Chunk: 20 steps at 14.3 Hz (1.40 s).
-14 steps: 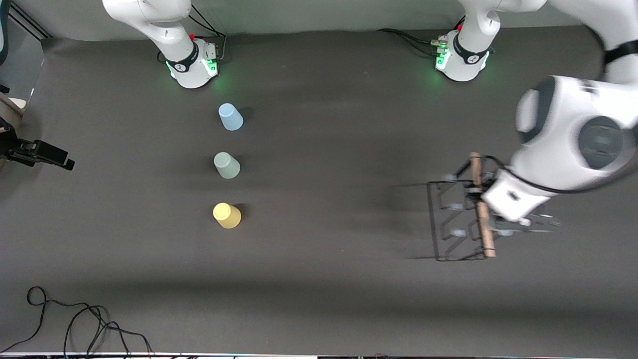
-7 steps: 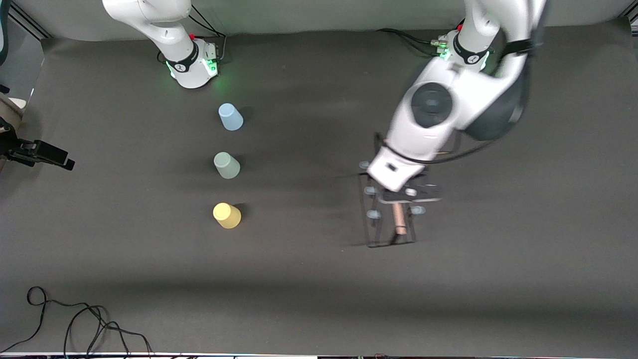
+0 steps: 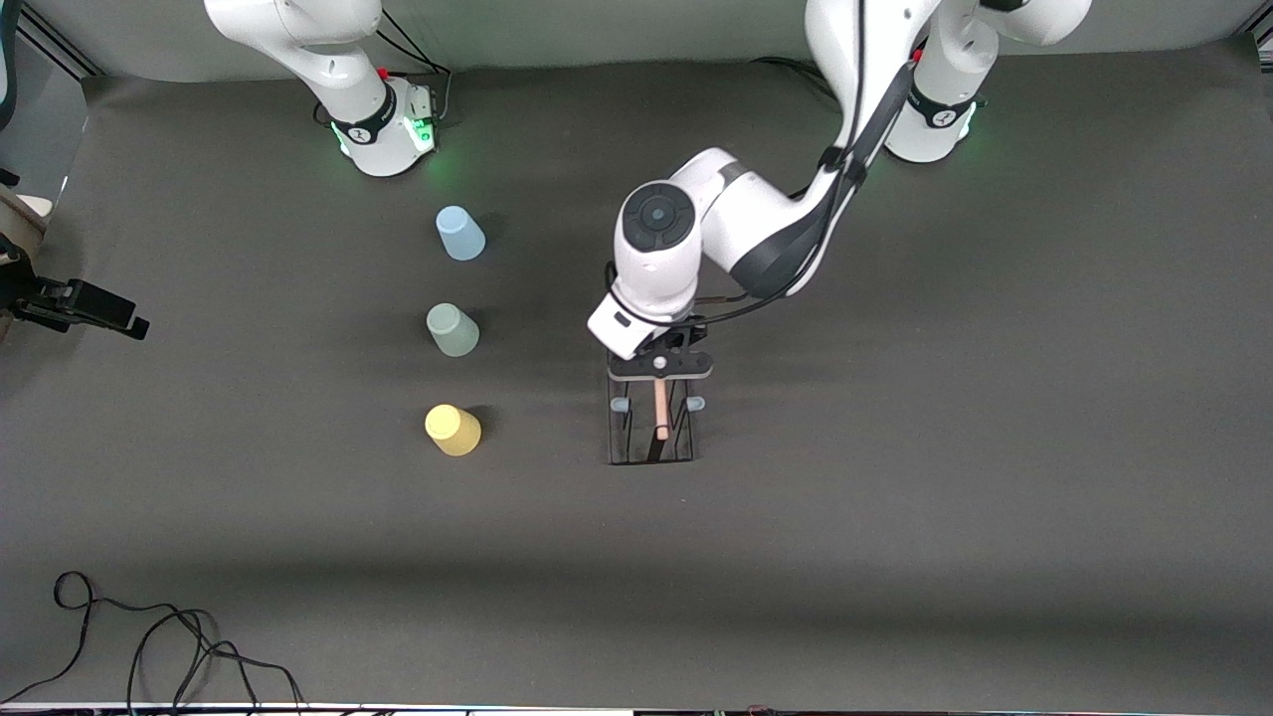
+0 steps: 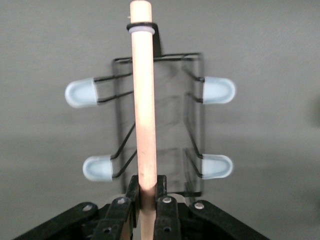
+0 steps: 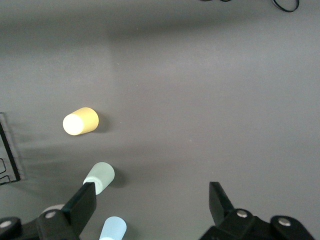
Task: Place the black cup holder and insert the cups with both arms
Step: 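Carry the rack with the left gripper to the table's middle, then release the rack and withdraw the left gripper while the right gripper reaches out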
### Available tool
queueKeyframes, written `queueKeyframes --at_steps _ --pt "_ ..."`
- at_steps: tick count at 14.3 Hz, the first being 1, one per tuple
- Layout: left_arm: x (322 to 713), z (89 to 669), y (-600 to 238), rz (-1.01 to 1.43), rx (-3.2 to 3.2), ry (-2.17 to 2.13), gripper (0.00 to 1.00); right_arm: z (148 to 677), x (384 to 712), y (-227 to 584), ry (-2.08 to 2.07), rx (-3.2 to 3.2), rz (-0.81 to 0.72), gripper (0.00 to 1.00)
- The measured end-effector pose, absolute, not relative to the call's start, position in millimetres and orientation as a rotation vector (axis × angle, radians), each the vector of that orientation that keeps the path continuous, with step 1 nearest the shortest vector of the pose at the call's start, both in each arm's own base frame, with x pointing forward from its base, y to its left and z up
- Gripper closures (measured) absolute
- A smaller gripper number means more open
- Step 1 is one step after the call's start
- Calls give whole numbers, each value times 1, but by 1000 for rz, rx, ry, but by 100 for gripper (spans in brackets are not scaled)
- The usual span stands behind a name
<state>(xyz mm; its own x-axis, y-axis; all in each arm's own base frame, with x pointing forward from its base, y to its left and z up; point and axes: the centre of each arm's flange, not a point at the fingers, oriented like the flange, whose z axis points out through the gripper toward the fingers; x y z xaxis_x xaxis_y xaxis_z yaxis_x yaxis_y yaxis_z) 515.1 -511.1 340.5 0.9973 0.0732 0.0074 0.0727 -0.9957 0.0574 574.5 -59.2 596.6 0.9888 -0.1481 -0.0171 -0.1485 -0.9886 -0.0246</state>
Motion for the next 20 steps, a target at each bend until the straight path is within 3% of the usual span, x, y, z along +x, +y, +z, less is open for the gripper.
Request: queueKeyframes --at_steps 8,10,13,16,20 --pt "518 338 -512 8 3077 201 84 597 574 -59 232 -3107 24 0" --pt "518 335 -512 5 3078 212 68 597 574 -59 232 -3107 24 0" --pt "521 343 -514 22 3065 212 34 597 574 -59 232 -3107 24 0" --pt "529 388 -517 39 3051 213 3 597 574 -59 232 -3107 24 0" --pt "564 472 -452 -42 3120 75 0 596 574 -59 231 -3107 26 0"
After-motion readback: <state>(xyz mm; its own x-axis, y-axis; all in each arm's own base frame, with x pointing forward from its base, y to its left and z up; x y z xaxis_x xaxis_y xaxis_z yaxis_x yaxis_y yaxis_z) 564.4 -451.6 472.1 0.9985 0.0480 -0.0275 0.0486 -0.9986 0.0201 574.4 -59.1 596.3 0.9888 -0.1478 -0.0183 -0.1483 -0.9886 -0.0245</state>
